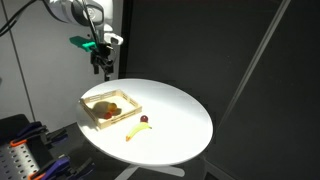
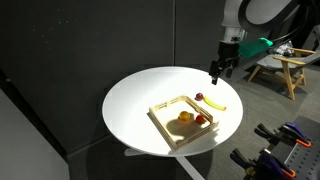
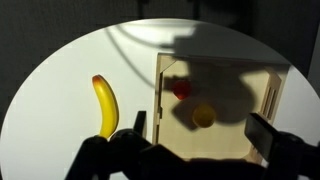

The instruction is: Move the toy plum from the tray to the table

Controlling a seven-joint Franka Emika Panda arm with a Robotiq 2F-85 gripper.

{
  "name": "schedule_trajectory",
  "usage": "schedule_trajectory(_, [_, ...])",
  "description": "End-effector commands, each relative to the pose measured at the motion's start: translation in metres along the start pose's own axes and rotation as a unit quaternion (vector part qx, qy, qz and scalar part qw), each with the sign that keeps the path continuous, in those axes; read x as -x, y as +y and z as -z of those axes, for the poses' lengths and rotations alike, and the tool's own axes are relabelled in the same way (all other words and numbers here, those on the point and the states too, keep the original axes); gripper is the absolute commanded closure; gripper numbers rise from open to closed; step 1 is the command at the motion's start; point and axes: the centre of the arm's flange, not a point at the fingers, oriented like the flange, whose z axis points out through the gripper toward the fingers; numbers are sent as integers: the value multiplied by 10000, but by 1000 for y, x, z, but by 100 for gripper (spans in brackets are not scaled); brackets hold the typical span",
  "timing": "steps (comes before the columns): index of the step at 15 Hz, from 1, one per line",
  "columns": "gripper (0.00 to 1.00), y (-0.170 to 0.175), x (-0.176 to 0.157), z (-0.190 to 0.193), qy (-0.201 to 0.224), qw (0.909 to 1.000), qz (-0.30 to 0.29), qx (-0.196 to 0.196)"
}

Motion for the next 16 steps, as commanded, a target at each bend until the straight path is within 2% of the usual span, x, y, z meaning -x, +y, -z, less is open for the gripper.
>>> schedule_trajectory(1, [0, 0, 0, -1, -6, 10000, 4, 2])
schedule_trajectory(16, [0, -1, 0, -4, -36, 10000, 9, 7])
